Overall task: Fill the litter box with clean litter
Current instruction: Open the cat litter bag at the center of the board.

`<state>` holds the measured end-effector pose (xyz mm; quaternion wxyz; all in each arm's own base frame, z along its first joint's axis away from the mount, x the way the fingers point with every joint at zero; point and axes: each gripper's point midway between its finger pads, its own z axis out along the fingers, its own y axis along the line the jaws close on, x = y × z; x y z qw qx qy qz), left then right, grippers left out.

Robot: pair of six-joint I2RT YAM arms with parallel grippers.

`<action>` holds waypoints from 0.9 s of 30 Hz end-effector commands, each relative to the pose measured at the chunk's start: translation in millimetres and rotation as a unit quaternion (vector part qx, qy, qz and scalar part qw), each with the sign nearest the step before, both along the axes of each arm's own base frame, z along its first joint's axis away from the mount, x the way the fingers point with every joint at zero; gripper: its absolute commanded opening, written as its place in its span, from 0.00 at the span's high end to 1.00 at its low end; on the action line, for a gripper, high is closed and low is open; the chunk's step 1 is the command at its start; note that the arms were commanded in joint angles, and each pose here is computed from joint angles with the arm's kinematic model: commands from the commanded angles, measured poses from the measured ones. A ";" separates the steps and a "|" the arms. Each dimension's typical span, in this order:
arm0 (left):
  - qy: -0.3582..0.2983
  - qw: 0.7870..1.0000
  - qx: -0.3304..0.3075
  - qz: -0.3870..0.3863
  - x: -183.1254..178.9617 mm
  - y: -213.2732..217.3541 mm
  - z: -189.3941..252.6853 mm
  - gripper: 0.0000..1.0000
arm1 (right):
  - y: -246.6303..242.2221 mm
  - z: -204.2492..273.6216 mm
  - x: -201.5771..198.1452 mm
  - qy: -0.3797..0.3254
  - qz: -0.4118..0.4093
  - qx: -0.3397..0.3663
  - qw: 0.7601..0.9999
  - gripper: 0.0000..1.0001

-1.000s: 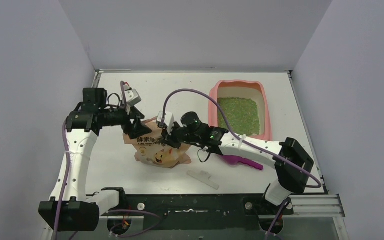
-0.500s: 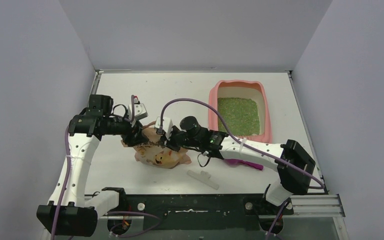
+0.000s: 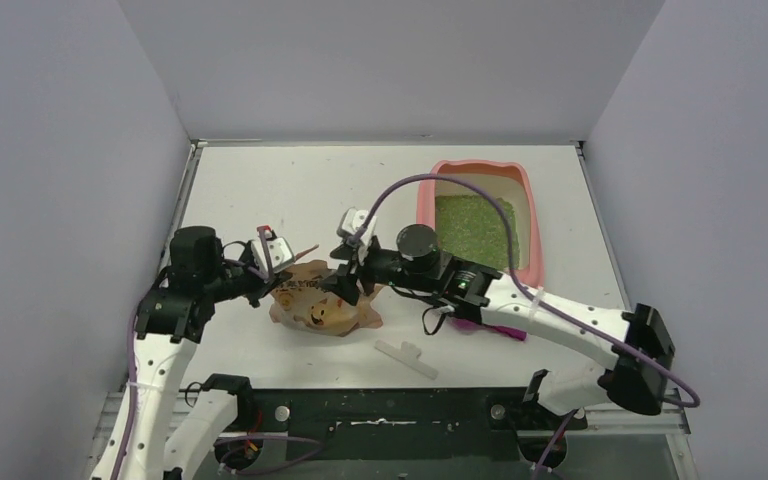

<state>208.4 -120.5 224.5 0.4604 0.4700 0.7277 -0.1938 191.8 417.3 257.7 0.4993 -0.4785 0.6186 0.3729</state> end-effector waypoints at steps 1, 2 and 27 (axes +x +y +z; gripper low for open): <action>-0.086 0.995 -0.034 0.029 13.0 -1.3 30.6 1.00 | -33.7 68.1 21.3 0.017 -0.077 0.087 0.993 0.39; -0.083 0.995 -0.037 0.029 10.3 -1.8 28.8 1.00 | -42.3 66.0 28.7 0.037 -0.094 0.085 0.991 0.37; -0.067 0.996 -0.048 0.023 -21.7 -2.1 28.1 1.00 | -45.2 -30.9 36.2 0.198 -0.062 -0.085 0.975 0.33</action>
